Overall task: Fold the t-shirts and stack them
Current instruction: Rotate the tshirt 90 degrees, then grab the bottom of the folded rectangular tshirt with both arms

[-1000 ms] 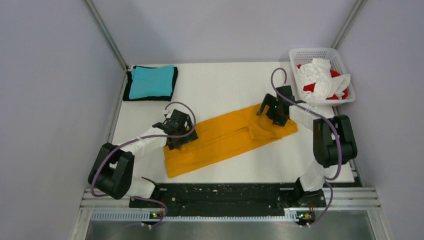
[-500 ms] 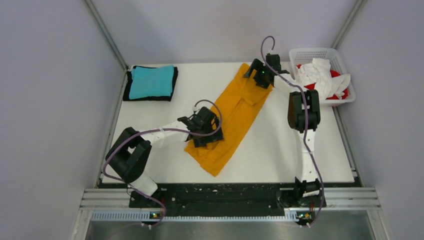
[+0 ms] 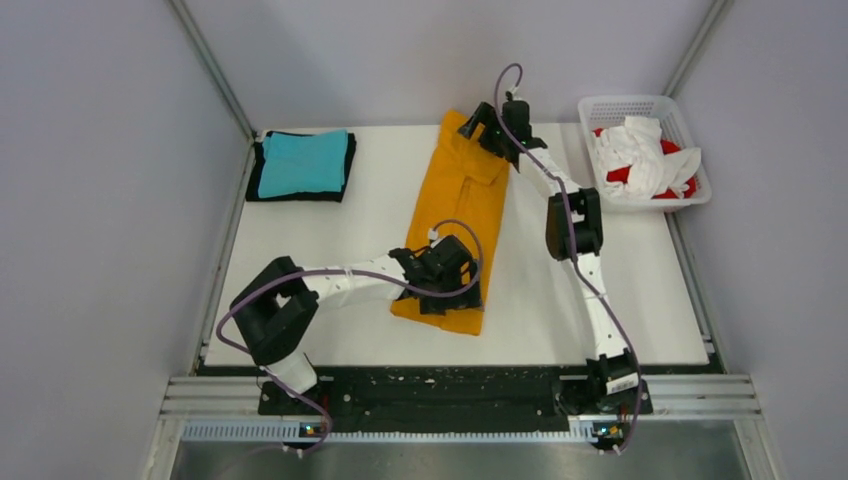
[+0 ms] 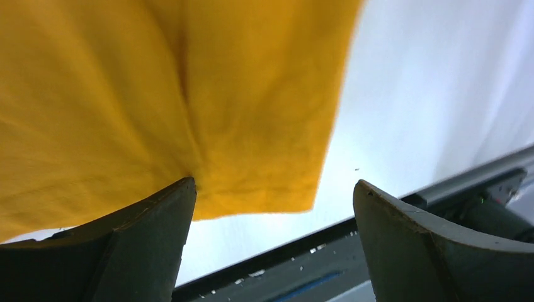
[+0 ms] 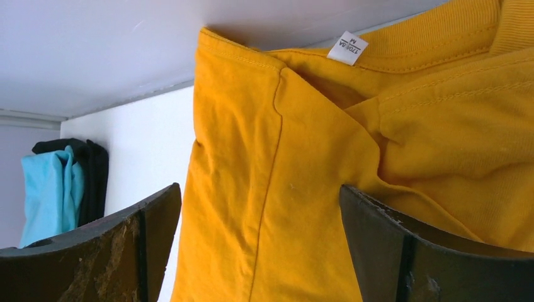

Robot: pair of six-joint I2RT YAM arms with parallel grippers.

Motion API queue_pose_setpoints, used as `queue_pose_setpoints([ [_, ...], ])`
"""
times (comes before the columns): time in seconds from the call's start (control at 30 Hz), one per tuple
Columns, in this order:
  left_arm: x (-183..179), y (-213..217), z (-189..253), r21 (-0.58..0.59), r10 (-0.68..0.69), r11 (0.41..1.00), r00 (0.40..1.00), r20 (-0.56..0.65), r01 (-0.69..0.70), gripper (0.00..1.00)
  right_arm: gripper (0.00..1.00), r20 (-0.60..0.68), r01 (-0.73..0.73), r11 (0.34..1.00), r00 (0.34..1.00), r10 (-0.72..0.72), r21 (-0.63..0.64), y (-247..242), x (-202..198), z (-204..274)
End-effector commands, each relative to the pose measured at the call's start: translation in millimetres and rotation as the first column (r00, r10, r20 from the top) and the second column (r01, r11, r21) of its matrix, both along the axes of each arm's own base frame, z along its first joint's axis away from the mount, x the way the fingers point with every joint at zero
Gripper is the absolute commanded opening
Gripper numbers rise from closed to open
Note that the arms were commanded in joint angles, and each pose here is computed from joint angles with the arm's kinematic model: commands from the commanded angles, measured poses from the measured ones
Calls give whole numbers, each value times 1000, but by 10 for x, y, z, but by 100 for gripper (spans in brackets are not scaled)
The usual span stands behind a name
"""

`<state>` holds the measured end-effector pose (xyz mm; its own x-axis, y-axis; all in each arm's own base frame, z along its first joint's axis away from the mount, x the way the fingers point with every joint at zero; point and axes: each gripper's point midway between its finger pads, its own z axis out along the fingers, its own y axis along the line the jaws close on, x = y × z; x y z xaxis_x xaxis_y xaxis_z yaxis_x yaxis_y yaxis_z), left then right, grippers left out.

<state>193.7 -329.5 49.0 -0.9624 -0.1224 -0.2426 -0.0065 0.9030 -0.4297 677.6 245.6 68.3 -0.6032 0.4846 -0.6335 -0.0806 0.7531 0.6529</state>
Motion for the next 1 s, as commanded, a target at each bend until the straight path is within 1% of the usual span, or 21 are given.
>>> queue_pose_setpoints([
  [0.0, -209, -365, 320, -41, -173, 983, 982, 79, 177, 99, 95, 14, -60, 998, 998, 60, 3, 384, -94, -59],
  [0.1, -316, -122, 272, 79, -159, 985, 985, 67, 154, 99, 96, 81, -61, 998, 995, 62, -15, 357, -77, 371],
  [0.17, -331, 50, 322, 107, -143, 985, 986, 89, 133, 99, 98, 133, -69, 997, 988, 74, -40, 334, -96, 701],
  [0.23, -277, 179, 475, 110, -124, 988, 981, 151, 108, 99, 99, 185, -79, 994, 979, 90, -70, 302, -134, 1031],
  [0.33, -119, 459, 727, 117, -46, 993, 965, 257, 16, 99, 99, 248, -114, 988, 959, 138, -108, 283, -270, 1509],
  [0.4, -15, 718, 716, 106, 22, 993, 961, 274, -53, 99, 99, 271, -135, 982, 948, 168, -135, 260, -392, 1738],
  [0.47, 72, 954, 610, 67, 81, 993, 967, 243, -100, 99, 99, 265, -141, 977, 947, 179, -157, 200, -539, 1867],
  [0.5, 105, 1054, 579, 38, 103, 993, 969, 224, -115, 99, 99, 246, -149, 973, 950, 190, -175, 178, -639, 1860],
  [0.53, 127, 1156, 515, 34, 116, 991, 971, 208, -126, 99, 99, 219, -155, 969, 956, 197, -191, 151, -760, 1833],
  [0.63, 154, 1359, 402, 65, 114, 989, 974, 195, -129, 97, 99, 132, -148, 945, 972, 193, -291, 48, -1234, 1648],
  [0.7, 158, 1383, 354, 75, 87, 992, 977, 194, -103, 94, 99, 52, -135, 925, 985, 164, -355, -32, -1661, 1412],
  [0.77, 168, 1368, 287, 78, 59, 994, 982, 179, -74, 92, 99, -36, -113, 916, 994, 108, -385, -163, -2116, 1141],
  [0.8, 166, 1350, 251, 80, 42, 995, 985, 168, -56, 89, 98, -66, -98, 916, 995, 78, -390, -231, -2331, 1040],
  [0.87, 131, 1293, 168, 74, 5, 997, 991, 131, -14, 83, 98, -135, -113, 912, 989, 64, -393, -318, -2843, 764],
  [0.9, 118, 1300, 104, 89, -3, 996, 994, 111, -7, 79, 98, -152, -127, 913, 986, 72, -389, -319, -3036, 675],
  [0.97, 88, 1338, -12, 125, -14, 992, 997, 72, 5, 70, 98, -190, -184, 916, 974, 122, -357, -287, -3398, 479],
])
